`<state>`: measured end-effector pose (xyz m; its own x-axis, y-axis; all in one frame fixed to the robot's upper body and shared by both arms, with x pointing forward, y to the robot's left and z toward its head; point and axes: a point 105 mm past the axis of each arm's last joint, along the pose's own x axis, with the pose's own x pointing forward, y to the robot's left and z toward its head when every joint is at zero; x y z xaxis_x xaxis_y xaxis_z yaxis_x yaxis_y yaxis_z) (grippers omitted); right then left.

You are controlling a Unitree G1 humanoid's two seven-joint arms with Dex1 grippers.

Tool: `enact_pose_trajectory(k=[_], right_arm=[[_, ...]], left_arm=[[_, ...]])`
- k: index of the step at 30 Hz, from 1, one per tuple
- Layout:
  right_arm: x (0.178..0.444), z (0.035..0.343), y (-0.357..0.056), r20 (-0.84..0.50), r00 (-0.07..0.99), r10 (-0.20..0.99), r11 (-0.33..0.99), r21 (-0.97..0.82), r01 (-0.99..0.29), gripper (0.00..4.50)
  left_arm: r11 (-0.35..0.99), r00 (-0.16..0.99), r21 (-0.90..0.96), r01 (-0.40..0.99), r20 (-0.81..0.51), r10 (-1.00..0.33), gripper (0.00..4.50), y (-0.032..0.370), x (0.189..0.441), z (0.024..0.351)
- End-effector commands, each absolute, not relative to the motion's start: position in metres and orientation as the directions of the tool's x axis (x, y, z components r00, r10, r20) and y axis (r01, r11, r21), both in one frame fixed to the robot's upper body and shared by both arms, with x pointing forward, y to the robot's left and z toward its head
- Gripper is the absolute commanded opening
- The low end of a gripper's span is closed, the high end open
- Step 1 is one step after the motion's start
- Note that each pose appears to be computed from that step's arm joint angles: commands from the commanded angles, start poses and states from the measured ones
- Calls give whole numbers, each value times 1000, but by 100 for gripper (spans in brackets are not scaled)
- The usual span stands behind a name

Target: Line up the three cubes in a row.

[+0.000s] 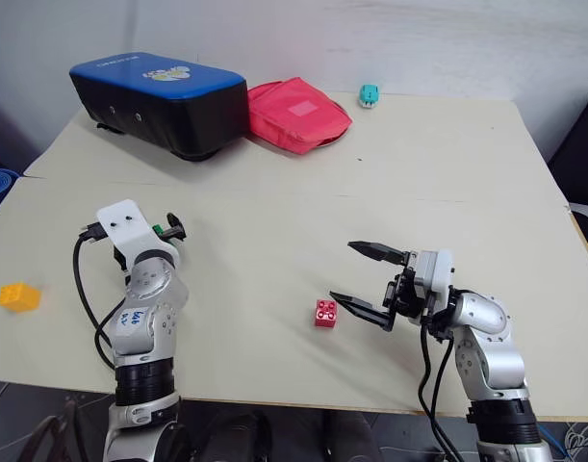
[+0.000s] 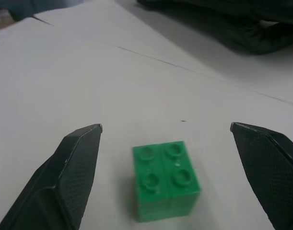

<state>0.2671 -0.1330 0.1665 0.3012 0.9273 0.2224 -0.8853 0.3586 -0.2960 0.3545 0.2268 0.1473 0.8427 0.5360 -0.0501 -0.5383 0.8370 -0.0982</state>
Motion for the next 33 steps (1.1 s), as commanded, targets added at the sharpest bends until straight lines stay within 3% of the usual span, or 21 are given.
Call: enact_pose_trajectory(k=[1,6,9,17,19,22,24,26,29,31,33], right_arm=[[265,173,-137,239,292,926,360,-324,-875,448],[264,171,-136,245,276,929,347,-327,-879,448],[264,170,-137,247,275,929,347,-329,-878,450],[265,164,-143,241,285,928,354,-326,-876,450],[265,163,-145,240,289,927,357,-326,-876,450],[262,162,-149,230,292,928,357,-330,-874,450],[260,163,-155,211,295,932,354,-347,-869,450],[243,155,-157,92,205,974,225,-419,-880,450],[228,153,-161,35,149,988,149,-429,-891,450],[219,151,-164,2,126,992,116,-414,-903,450],[215,149,-168,-7,136,991,122,-393,-911,450]], left_arm=[[829,836,-113,-547,-20,549,450,227,352,157],[839,851,-139,-526,-91,518,450,222,358,142],[845,857,-142,-515,-104,505,397,219,359,137],[893,900,-115,-435,-80,428,163,216,365,138],[923,929,-109,-370,-64,365,146,216,364,141],[980,986,-130,-153,51,161,146,213,362,159],[990,983,-40,138,124,-132,146,205,350,173],[888,880,96,450,122,-459,146,198,325,180],[622,631,158,766,-4,-776,146,192,291,179],[404,438,205,891,-158,-885,146,188,273,168],[241,303,232,942,-289,-908,146,186,268,154]])
